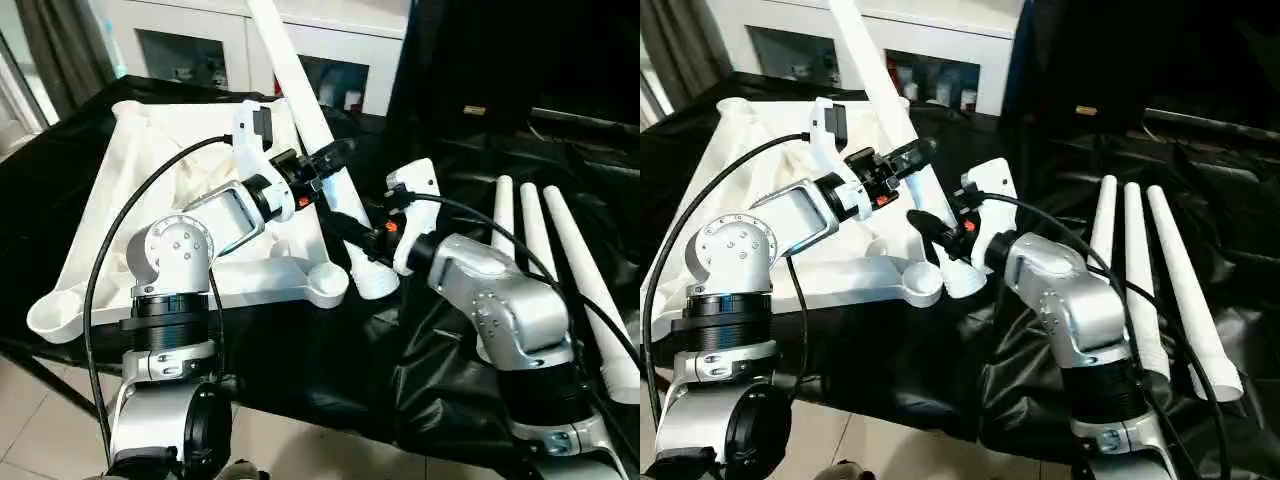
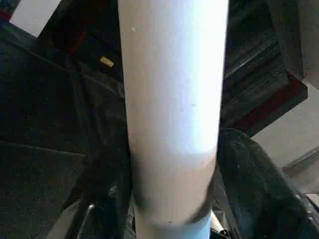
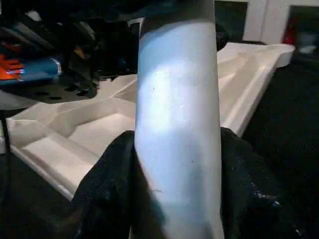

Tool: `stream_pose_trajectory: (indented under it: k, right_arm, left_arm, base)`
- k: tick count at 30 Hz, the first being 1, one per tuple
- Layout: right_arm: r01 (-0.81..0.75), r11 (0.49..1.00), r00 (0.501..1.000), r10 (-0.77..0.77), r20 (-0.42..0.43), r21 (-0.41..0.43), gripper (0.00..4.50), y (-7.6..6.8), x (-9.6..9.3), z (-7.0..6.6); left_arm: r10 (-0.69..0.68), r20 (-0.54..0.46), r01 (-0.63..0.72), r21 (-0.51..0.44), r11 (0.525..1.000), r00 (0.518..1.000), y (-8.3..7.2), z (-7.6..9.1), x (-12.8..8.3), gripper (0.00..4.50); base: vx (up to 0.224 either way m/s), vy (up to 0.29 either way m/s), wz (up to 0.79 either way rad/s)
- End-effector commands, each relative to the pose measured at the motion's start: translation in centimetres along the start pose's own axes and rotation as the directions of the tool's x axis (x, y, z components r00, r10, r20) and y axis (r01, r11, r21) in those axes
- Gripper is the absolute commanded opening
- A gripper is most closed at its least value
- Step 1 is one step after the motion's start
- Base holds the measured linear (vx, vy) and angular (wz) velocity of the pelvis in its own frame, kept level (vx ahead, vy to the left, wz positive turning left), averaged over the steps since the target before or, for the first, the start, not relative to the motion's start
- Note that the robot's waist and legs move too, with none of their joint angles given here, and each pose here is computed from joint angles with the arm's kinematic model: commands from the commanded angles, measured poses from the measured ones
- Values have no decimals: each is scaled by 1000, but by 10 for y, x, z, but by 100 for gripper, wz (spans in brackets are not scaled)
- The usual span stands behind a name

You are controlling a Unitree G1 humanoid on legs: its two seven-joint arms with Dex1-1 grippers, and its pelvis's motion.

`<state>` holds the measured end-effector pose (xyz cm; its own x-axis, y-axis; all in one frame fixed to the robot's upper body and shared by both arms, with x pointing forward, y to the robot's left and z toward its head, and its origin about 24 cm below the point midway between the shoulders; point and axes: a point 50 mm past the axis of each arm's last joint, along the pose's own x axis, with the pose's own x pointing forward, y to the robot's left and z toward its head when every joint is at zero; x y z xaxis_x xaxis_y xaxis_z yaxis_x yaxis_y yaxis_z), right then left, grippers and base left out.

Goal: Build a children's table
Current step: Pick table leg

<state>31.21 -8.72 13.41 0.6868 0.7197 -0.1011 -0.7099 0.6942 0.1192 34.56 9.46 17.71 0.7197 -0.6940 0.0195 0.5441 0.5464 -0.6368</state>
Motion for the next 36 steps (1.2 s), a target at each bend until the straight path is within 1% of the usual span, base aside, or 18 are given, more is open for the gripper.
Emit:
stream_pose_trajectory:
  k: [1,3,10,11,12,13,15,17,18,19,21,23,24,25,28,29,32,36]
  right_arm:
    - [17,1000,1000,-18,-17,-14,186,-2,1,-2]
    - [7,1000,1000,-8,-20,-20,186,0,1,-2]
    - [-11,999,1000,10,-11,-44,186,1,4,0]
    - [-28,998,1000,28,4,-48,221,3,5,2]
    - [-57,998,998,57,15,-20,242,4,4,3]
    - [-76,997,997,76,22,-2,256,6,4,4]
    - [-110,994,994,109,26,18,261,6,2,5]
    - [-129,991,991,128,29,36,294,5,0,6]
    - [-171,984,985,170,22,41,299,2,-6,7]
    - [-240,969,971,240,5,60,301,-1,-15,8]
    - [-290,953,956,292,-13,85,326,-6,-24,9]
    - [-313,945,948,316,-22,94,343,-9,-28,10]
    - [-330,939,941,335,-43,95,347,-15,-34,11]
    - [-336,937,938,342,-53,97,369,-16,-35,12]
    - [-369,924,923,377,-79,101,377,-17,-39,12]
    - [-400,910,907,410,-97,104,380,-16,-41,12]
    - [-447,886,883,459,-100,120,380,-13,-43,14]
    - [-488,862,859,502,-103,135,380,-10,-45,17]
  left_arm:
    - [-38,-15,38,34,999,999,-8,0,4,238]
    - [-46,-28,47,59,997,999,-9,-2,4,202]
    - [32,-47,-22,196,980,998,-2,-4,6,184]
    - [63,-56,-47,245,968,996,1,-5,6,185]
    - [60,-63,-41,272,961,996,1,-5,6,185]
    - [56,-67,-34,286,958,996,1,-5,6,185]
    - [16,-74,7,305,952,997,-1,-4,5,185]
    - [-29,-78,53,317,947,996,-4,-2,3,184]
    - [-66,-102,98,352,931,993,-7,-2,1,184]
    - [-111,-153,166,412,896,982,-10,-2,-2,184]
    - [-152,-201,229,453,861,968,-13,-2,-4,184]
    - [-186,-218,268,458,848,958,-15,-1,-5,184]
    - [-269,-244,354,438,827,932,-23,1,-8,184]
    - [-306,-256,391,426,816,917,-26,2,-9,184]
    - [-402,-264,478,390,787,877,-34,4,-15,184]
    - [-463,-250,526,364,769,850,-40,7,-17,184]
    - [-518,-222,563,335,755,826,-45,11,-18,184]
    - [-558,-221,600,311,737,800,-47,12,-20,184]
  base:
    - [0,0,0]
    - [0,0,0]
    - [0,0,0]
    - [0,0,0]
    - [0,0,0]
    - [0,0,0]
    - [0,0,0]
    - [0,0,0]
    - [0,0,0]
    - [0,0,0]
    - [0,0,0]
    - [0,0,0]
    - [0,0,0]
    - [0,0,0]
    - [0,0,0]
    - [0,0,0]
    - [0,0,0]
    - [0,0,0]
